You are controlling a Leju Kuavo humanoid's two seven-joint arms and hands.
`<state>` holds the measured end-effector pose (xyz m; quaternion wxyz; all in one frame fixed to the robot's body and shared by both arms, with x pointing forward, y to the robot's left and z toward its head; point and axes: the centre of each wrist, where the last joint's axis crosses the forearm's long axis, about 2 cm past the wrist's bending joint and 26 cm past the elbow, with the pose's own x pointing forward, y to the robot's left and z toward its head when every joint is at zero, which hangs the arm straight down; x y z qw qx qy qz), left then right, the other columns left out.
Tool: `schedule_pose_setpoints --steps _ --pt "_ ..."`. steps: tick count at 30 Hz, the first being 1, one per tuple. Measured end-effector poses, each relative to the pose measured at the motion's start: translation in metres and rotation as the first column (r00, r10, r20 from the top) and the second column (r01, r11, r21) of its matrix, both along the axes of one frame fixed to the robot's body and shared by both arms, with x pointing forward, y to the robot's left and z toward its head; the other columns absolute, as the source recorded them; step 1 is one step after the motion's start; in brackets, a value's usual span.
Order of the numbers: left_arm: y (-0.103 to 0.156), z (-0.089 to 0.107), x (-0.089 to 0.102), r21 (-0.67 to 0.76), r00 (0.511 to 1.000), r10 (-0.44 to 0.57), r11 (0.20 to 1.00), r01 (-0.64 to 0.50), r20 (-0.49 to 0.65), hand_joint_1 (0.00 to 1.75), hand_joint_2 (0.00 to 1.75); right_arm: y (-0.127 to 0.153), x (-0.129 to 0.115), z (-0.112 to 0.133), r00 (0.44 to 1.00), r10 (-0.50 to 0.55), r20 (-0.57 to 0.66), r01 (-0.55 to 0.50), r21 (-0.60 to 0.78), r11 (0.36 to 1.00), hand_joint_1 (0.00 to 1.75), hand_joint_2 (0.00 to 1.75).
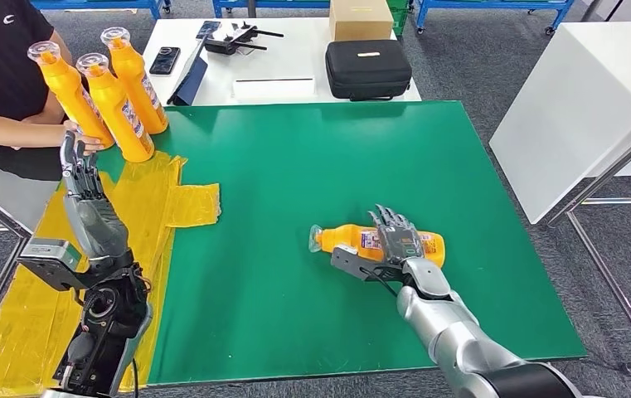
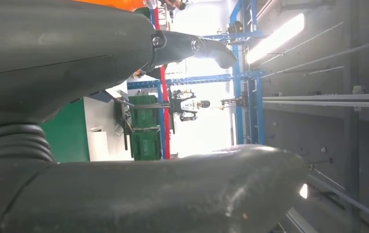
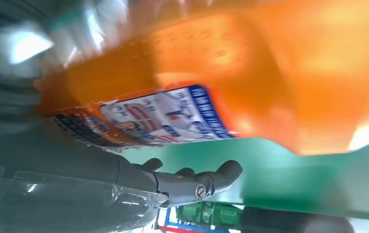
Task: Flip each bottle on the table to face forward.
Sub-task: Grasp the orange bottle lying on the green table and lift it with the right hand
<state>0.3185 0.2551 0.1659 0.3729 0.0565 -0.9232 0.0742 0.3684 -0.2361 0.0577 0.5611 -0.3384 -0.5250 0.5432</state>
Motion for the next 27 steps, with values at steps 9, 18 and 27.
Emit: schedule_pose_setpoints --steps 9,18,27 --pt "0.003 -0.003 -0.002 -0.006 1.000 0.011 1.000 -0.011 -0.007 0.00 0.00 -0.031 0.002 -0.001 0.999 0.005 -0.035 -0.007 -0.051 0.999 0.00 1.75" --pt "0.004 -0.004 -0.003 -0.011 1.000 0.020 1.000 -0.020 -0.012 0.00 0.00 -0.051 0.002 -0.003 0.997 -0.008 -0.077 0.002 -0.076 0.997 0.00 1.75" --pt "0.006 -0.005 -0.004 -0.009 0.999 0.033 0.999 -0.033 -0.013 0.00 0.00 -0.056 0.000 -0.005 0.997 -0.006 -0.074 0.002 -0.058 0.998 0.00 1.75"
